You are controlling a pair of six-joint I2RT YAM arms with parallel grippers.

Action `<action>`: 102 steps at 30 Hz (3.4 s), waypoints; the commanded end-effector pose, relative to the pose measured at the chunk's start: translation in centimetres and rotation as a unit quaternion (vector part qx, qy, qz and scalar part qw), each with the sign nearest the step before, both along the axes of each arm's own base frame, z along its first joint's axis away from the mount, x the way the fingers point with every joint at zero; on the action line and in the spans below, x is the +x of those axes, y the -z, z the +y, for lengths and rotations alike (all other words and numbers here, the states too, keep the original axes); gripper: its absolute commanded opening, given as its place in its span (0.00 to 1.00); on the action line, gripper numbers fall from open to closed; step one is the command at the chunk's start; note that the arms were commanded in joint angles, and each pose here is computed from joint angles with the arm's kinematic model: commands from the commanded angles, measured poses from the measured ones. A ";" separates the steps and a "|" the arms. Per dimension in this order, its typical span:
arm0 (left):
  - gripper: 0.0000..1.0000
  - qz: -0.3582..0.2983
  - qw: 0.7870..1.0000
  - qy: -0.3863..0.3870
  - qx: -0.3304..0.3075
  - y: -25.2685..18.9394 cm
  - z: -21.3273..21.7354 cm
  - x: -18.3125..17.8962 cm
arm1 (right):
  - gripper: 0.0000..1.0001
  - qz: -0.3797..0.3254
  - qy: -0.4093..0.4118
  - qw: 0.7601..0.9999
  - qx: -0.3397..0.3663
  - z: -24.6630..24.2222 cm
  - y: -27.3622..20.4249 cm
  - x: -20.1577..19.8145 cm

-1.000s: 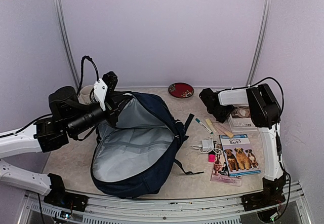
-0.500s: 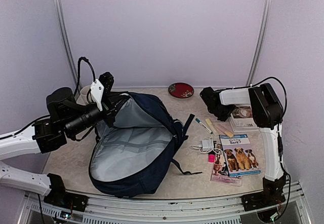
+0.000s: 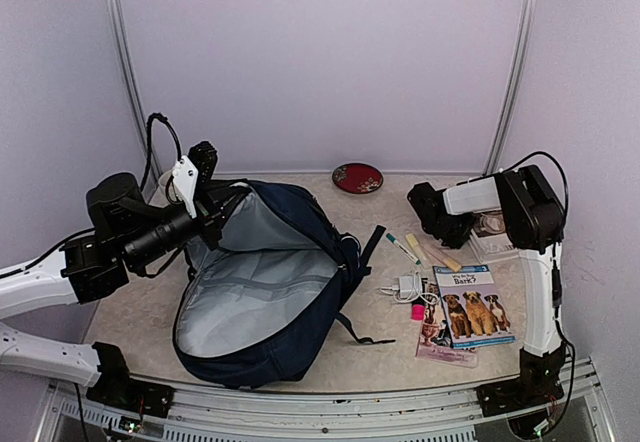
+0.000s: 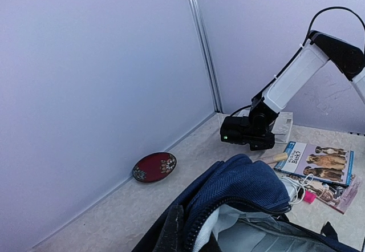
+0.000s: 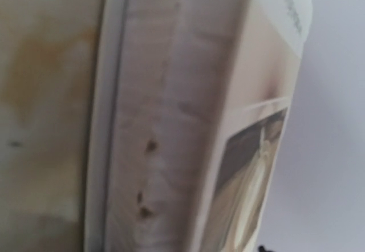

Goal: Pack the student bag
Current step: Grab the book from the corner of the board, then place the book in the largest pocket of the bag.

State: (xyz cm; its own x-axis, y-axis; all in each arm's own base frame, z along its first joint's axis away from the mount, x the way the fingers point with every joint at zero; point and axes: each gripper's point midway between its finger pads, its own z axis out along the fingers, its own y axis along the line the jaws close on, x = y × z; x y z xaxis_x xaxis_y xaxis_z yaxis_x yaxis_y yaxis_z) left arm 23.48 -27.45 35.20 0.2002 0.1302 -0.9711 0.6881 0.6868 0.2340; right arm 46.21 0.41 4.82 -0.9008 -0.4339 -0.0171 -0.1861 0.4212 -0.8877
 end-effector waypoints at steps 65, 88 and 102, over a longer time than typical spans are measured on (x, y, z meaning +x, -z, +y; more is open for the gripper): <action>0.00 -0.010 0.995 -0.062 -0.075 -5.9 -0.6 4.5 | 0.00 -0.359 -0.279 0.844 0.283 16.9 -34.3 -5.9; 0.00 0.002 0.991 -0.123 -0.055 -6.5 -1.4 4.1 | 0.00 -0.078 -0.670 0.391 0.626 31.9 -37.0 -33.5; 0.00 -0.014 0.995 -0.079 -0.055 -8.5 -2.8 2.0 | 0.00 -0.014 -0.717 0.490 0.495 36.2 -27.8 -34.5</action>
State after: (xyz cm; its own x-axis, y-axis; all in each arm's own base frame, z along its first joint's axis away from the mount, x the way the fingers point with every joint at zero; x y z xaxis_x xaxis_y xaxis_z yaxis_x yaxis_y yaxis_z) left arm 27.87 -29.88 36.65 0.0827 0.2143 -0.9733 0.5174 0.8254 0.2257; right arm 11.83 34.67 37.06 0.2298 -0.2314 -0.9453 -0.9464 0.1733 -0.2725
